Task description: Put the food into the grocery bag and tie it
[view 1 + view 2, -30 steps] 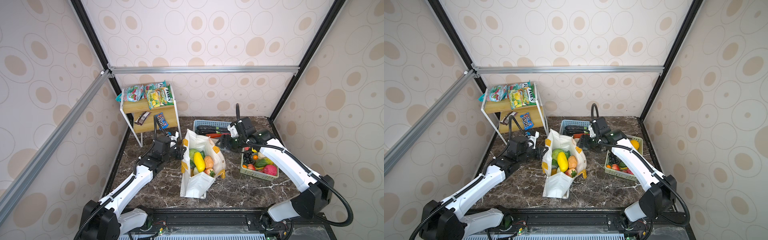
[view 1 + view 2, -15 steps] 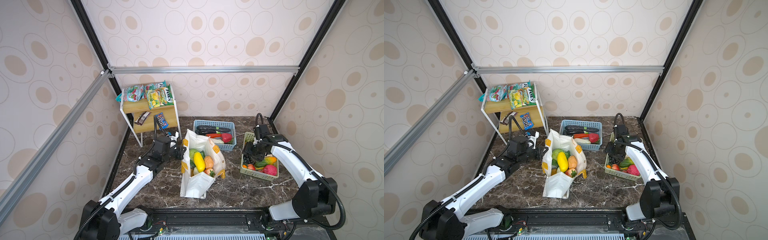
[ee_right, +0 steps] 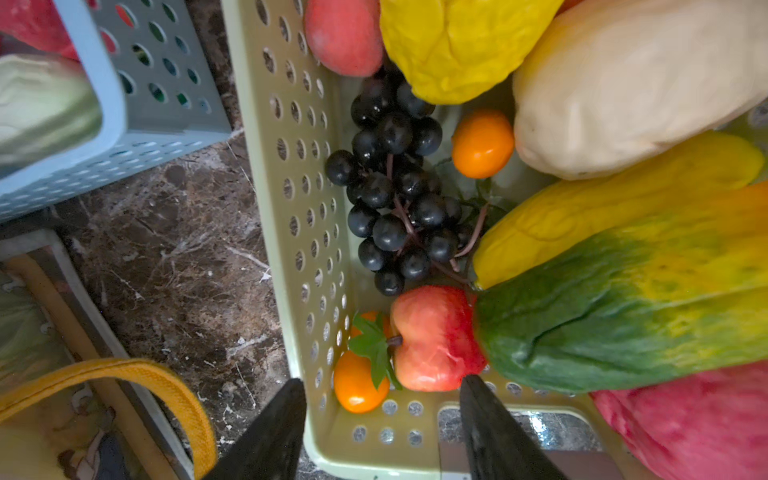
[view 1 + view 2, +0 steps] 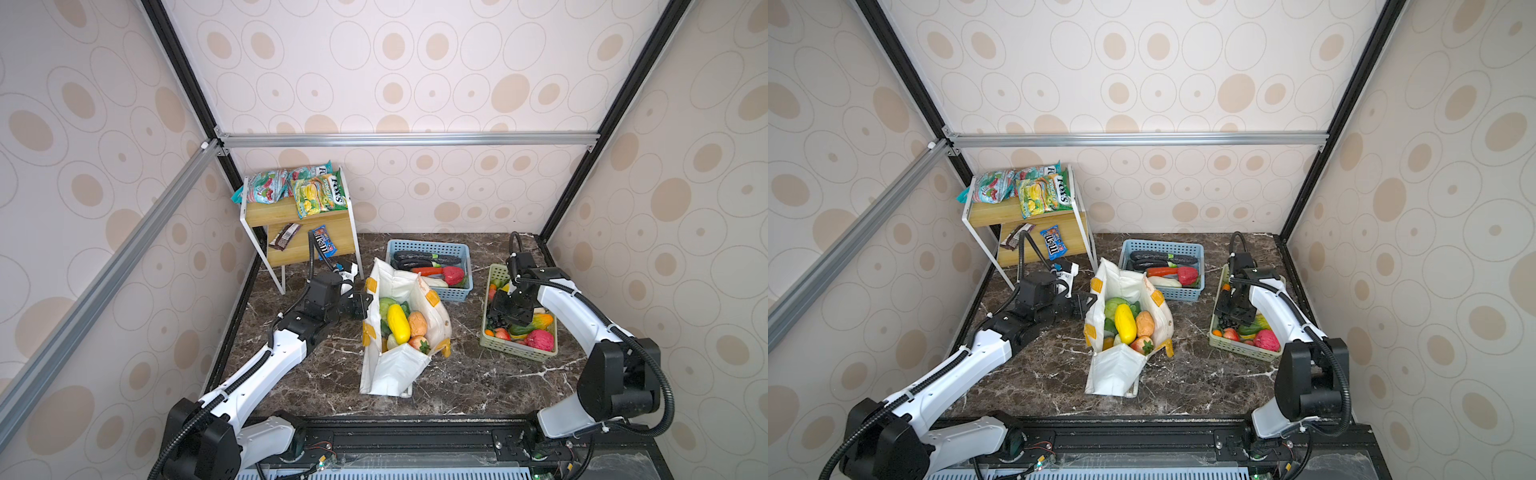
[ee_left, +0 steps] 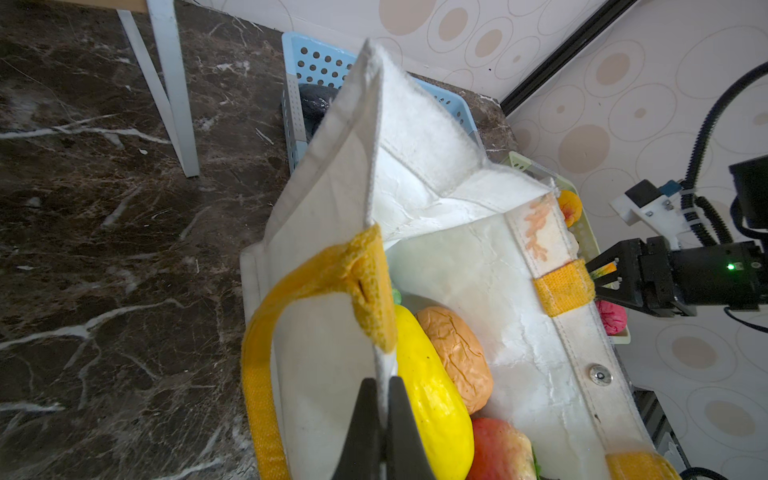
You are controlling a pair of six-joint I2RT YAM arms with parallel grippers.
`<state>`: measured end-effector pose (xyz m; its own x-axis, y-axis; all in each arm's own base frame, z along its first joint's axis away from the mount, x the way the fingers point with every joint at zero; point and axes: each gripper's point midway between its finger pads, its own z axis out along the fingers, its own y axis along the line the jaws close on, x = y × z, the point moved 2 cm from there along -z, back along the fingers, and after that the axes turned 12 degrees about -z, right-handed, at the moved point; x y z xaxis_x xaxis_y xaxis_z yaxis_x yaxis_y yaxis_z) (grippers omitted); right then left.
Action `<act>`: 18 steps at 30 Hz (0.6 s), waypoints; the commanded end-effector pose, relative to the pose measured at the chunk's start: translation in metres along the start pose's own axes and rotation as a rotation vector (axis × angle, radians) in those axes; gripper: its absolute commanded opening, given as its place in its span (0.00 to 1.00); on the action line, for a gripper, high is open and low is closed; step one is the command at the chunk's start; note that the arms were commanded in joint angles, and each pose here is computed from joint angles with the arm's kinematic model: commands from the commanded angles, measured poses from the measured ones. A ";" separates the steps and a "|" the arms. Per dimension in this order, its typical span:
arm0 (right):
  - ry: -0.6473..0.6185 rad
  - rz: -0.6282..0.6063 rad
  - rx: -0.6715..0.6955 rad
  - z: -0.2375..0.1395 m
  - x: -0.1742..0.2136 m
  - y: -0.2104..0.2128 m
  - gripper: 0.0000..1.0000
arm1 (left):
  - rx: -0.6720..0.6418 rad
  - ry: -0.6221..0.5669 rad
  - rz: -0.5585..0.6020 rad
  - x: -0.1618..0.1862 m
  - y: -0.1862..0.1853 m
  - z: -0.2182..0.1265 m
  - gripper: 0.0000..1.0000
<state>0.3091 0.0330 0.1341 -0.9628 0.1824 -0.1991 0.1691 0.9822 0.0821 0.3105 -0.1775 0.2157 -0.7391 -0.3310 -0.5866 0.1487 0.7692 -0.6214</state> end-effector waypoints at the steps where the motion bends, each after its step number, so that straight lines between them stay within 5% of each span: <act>1: 0.055 -0.020 0.029 0.002 0.004 -0.005 0.61 | 0.029 -0.054 0.025 -0.020 -0.015 -0.002 0.00; 18: 0.166 -0.005 0.007 0.030 0.008 0.000 0.57 | 0.018 -0.031 0.042 -0.023 -0.016 0.004 0.00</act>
<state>0.3090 0.0336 0.1068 -0.9835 0.1678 -0.0672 0.1642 0.9848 0.0561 0.3197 -0.1823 0.2166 -0.7460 -0.3216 -0.5831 0.1486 0.7731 -0.6166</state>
